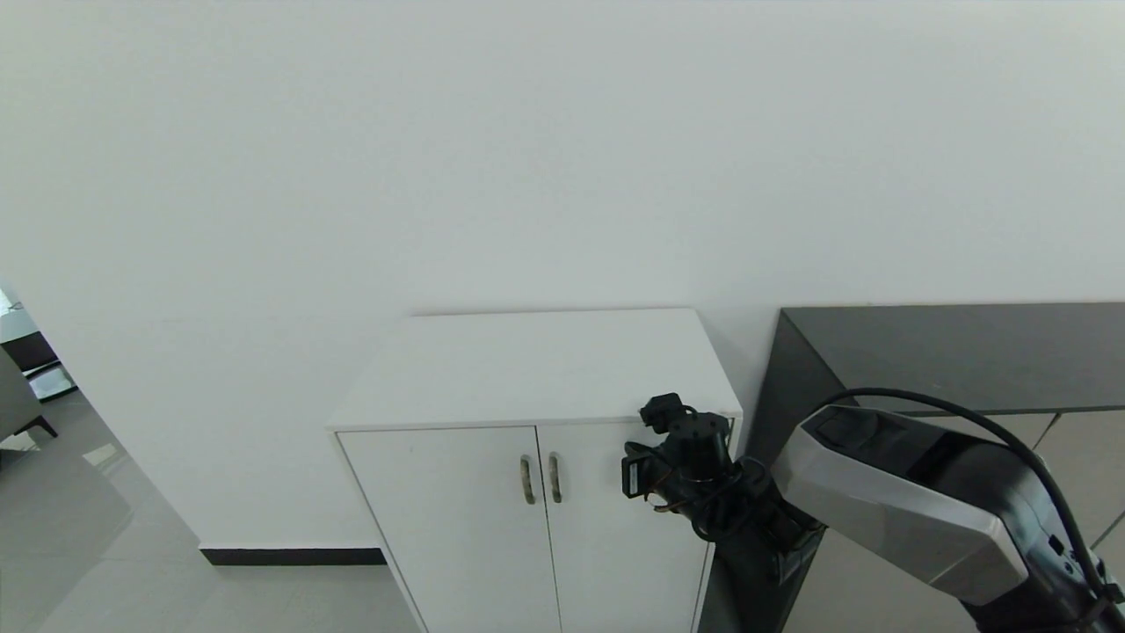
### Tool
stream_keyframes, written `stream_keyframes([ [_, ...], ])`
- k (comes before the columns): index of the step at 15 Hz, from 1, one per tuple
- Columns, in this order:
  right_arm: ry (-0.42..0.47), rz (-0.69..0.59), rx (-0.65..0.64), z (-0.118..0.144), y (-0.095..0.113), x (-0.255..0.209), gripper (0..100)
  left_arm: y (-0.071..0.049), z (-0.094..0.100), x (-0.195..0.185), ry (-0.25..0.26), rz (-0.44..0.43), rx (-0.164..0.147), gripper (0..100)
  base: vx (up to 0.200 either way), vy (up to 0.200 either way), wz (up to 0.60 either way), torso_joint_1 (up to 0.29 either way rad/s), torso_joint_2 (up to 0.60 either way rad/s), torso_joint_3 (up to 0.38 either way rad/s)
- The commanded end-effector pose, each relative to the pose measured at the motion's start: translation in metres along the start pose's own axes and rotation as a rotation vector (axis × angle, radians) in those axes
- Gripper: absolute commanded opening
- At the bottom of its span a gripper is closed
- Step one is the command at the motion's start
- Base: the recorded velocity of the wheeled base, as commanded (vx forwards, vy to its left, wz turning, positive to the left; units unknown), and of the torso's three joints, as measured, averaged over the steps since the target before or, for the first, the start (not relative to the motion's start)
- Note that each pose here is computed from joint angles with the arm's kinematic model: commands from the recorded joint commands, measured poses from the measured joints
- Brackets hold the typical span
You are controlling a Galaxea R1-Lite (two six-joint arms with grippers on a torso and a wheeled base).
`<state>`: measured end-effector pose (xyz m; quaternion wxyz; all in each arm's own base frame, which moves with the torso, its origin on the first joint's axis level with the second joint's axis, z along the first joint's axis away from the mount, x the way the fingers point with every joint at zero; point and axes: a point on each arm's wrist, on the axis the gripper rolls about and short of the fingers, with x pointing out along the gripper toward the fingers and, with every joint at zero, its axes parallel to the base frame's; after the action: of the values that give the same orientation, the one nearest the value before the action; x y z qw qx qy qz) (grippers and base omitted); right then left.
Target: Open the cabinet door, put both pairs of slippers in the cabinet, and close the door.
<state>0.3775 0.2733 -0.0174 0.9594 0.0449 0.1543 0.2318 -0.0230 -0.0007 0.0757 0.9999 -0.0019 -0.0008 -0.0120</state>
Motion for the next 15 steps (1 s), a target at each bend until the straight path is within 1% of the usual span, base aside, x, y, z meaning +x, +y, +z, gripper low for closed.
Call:
stream_keyframes([
  [1,-0.003,0.003,-0.002,0.002,0.002,-0.004,0,0.0,0.0,0.0,0.0,-0.001,-0.001,0,0.0,0.0,0.0,0.0,0.0,0.0],
  [3,-0.011,0.017,-0.009,0.017,0.012,-0.028,0,0.0,0.0,0.0,0.0,-0.001,-0.001,0,0.0,0.0,0.0,0.0,0.0,0.0],
  [4,-0.032,0.006,-0.012,0.029,0.016,-0.051,0,0.0,0.0,0.0,0.0,-0.001,0.001,0,0.0,0.0,0.0,0.0,0.0,0.0],
  [6,-0.06,-0.003,-0.018,0.043,0.014,-0.085,0,0.0,0.0,0.0,0.0,-0.001,0.001,0,0.0,0.0,0.0,0.0,0.0,0.0],
  [7,-0.063,-0.006,-0.043,0.052,0.01,-0.114,0,0.0,0.0,0.0,0.0,-0.001,0.001,0,0.0,0.0,0.0,0.0,0.0,0.0],
  [8,-0.064,-0.025,-0.053,0.06,0.001,-0.135,0,0.0,0.0,0.0,0.002,0.0,-0.001,0,0.0,0.0,0.0,0.0,0.0,0.0],
  [10,-0.08,-0.138,-0.06,0.076,-0.04,-0.177,0,0.0,0.0,0.0,0.0,-0.001,-0.001,0,0.0,0.0,0.0,0.0,0.0,0.0],
  [11,-0.077,-0.209,-0.069,0.079,-0.062,-0.208,0,0.0,0.0,0.0,0.003,0.0,-0.001,0,0.0,0.0,0.0,0.0,0.0,0.0],
  [13,-0.048,-0.274,-0.08,0.069,-0.082,-0.27,0,0.0,0.0,0.0,0.002,0.0,-0.001,0,0.0,0.0,0.0,0.0,0.0,0.0],
  [15,-0.007,-0.303,-0.094,0.047,-0.092,-0.327,0,0.0,0.0,0.0,0.0,-0.001,-0.001,0,0.0,0.0,0.0,0.0,0.0,0.0],
])
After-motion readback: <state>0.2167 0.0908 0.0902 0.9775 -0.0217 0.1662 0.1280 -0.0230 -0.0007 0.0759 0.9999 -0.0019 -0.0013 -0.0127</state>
